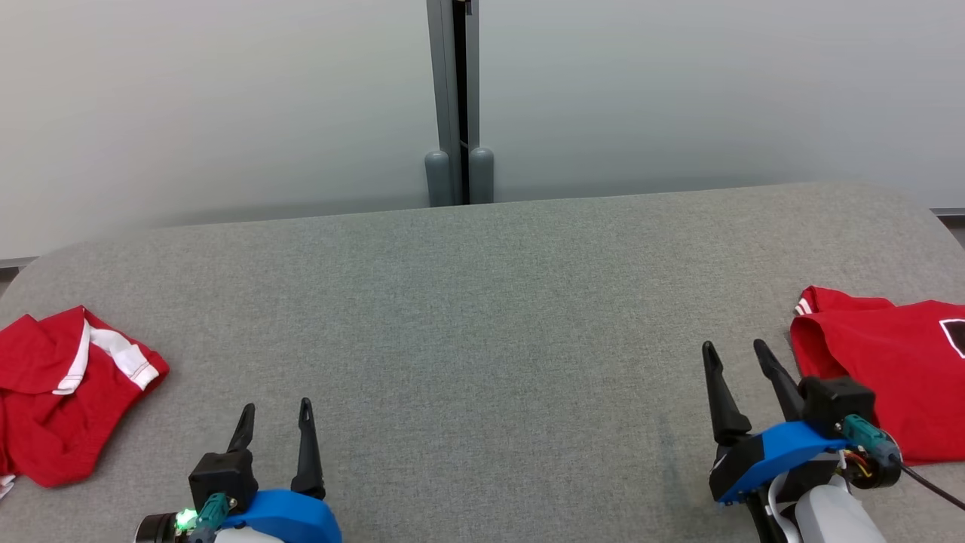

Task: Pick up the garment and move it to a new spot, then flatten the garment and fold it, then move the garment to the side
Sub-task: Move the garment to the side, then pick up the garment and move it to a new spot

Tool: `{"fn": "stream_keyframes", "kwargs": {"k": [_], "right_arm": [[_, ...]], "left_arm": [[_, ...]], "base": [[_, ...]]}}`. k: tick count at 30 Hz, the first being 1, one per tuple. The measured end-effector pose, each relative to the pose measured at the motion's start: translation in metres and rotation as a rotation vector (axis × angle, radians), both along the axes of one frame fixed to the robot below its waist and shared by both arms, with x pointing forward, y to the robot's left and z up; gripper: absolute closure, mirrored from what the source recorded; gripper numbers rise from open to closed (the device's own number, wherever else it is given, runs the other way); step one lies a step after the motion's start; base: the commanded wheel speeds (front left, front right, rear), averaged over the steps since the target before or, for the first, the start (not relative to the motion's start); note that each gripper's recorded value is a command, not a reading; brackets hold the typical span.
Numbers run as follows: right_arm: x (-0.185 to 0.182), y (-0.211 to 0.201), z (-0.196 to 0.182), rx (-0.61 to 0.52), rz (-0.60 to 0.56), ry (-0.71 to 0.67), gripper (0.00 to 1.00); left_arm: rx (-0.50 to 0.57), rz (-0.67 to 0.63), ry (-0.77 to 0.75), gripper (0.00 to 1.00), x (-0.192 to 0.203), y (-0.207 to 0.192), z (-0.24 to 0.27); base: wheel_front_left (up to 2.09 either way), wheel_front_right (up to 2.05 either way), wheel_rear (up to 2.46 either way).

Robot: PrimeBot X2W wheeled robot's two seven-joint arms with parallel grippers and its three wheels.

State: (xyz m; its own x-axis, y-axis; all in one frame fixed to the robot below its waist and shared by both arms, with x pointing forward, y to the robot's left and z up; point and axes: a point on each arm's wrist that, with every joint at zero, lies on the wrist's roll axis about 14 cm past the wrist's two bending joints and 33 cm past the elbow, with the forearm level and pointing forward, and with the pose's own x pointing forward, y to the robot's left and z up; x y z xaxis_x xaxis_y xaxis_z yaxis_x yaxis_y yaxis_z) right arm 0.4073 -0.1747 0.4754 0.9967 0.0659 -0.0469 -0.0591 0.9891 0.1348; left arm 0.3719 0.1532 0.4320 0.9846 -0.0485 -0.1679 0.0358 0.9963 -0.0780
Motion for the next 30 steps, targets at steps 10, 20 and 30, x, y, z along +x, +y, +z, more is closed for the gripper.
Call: {"fn": "stream_keyframes", "kwargs": {"k": [10,20,30], "right_arm": [[-0.002,0.01,-0.005,0.001,0.03,0.013,0.0],[0.008,0.05,-0.012,0.0,0.143,0.032,0.0],[0.014,0.139,-0.016,-0.003,0.384,0.044,0.0]], "left_arm": [[-0.001,0.026,-0.006,0.0,-0.001,0.009,0.001],[0.0,0.12,-0.015,0.0,-0.013,0.039,0.005],[0.007,0.374,0.008,0.0,-0.071,0.112,-0.002]], "base": [[0.0,0.0,0.0],[0.0,0.0,0.0],[0.0,0.0,0.0]]}}
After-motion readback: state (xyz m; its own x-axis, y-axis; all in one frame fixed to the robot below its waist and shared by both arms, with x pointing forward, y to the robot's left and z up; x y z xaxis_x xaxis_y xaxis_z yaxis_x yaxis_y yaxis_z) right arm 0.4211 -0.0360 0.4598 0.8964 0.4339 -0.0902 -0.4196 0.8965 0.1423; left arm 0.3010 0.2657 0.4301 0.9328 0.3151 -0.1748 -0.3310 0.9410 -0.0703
